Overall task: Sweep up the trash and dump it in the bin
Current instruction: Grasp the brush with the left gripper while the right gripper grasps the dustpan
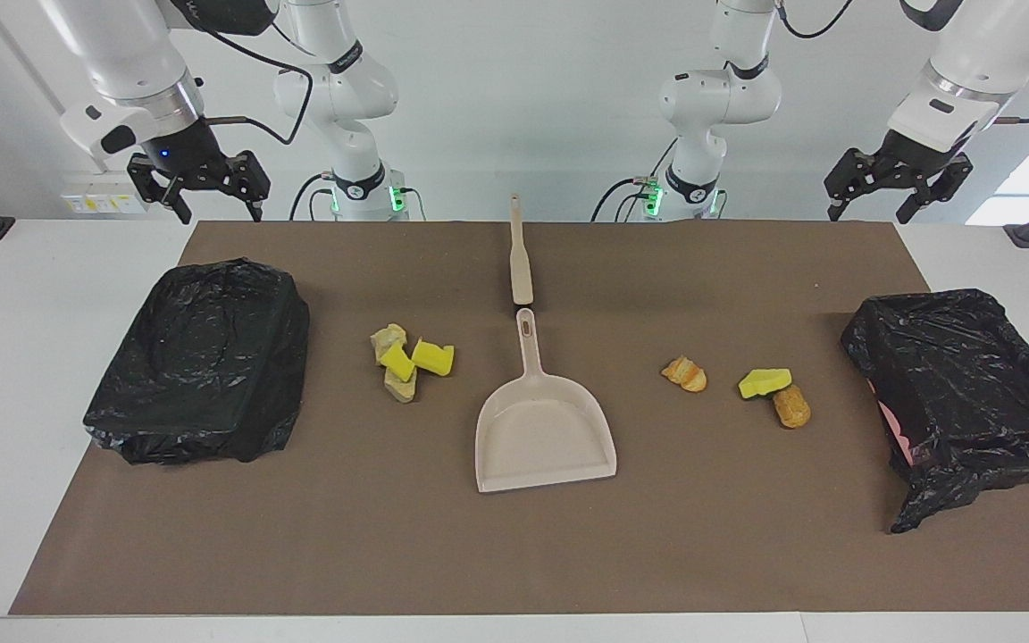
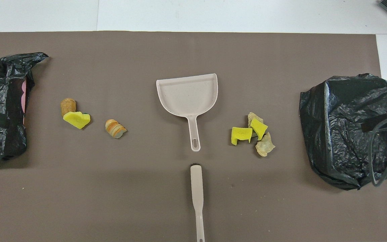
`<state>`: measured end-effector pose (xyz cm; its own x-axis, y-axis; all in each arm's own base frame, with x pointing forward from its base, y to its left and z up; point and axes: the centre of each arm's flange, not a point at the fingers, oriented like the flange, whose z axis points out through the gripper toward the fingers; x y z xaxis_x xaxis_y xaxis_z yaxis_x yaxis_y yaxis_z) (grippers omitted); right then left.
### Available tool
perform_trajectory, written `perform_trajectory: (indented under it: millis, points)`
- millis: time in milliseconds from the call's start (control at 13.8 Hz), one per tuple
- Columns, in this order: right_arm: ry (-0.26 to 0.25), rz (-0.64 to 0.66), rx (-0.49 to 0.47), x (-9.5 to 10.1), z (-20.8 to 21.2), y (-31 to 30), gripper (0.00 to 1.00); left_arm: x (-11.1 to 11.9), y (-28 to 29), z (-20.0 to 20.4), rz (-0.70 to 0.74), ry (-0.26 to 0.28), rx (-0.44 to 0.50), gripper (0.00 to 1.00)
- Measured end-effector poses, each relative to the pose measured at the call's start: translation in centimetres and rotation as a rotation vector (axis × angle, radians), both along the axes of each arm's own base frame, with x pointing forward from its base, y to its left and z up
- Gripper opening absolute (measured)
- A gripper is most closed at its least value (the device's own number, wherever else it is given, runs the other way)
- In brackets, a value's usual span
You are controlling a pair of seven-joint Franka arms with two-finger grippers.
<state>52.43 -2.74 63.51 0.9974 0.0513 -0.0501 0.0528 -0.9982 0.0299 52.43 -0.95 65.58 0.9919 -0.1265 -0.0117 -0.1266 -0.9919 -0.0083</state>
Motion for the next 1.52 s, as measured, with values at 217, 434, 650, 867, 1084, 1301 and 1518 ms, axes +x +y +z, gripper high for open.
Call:
perform_trajectory:
  millis: [217,434,650,867,1084,1301,1518]
  points:
    - [0.008,0.003,0.001,-0.1,-0.4,0.1,1.0,0.0,-0.3,0.0,-0.007,0.003,-0.001,1.0]
    - [0.011,0.012,0.001,-0.1,-0.5,0.6,1.0,-0.1,-1.4,-0.4,-0.028,0.013,-0.007,1.0]
    - [0.012,0.016,0.001,-0.1,-0.6,0.8,1.0,-0.3,-4.6,-2.0,-0.085,0.044,-0.006,1.0]
    - [0.015,0.016,0.001,-0.1,-0.7,0.8,1.0,-0.3,-7.9,-6.3,-0.142,0.075,-0.01,1.0]
    - [0.022,0.017,0.001,-0.1,-1.1,0.9,1.0,-0.7,-11.4,-10.2,-0.203,0.086,-0.021,1.0]
    - [0.022,0.031,0.0,0.1,-2.0,1.5,1.0,-1.6,-14.5,-13.8,-0.258,0.088,-0.027,1.0]
    - [0.035,0.05,-0.001,0.4,-3.1,3.1,1.0,-3.5,-18.0,-18.2,-0.28,0.107,-0.034,1.0]
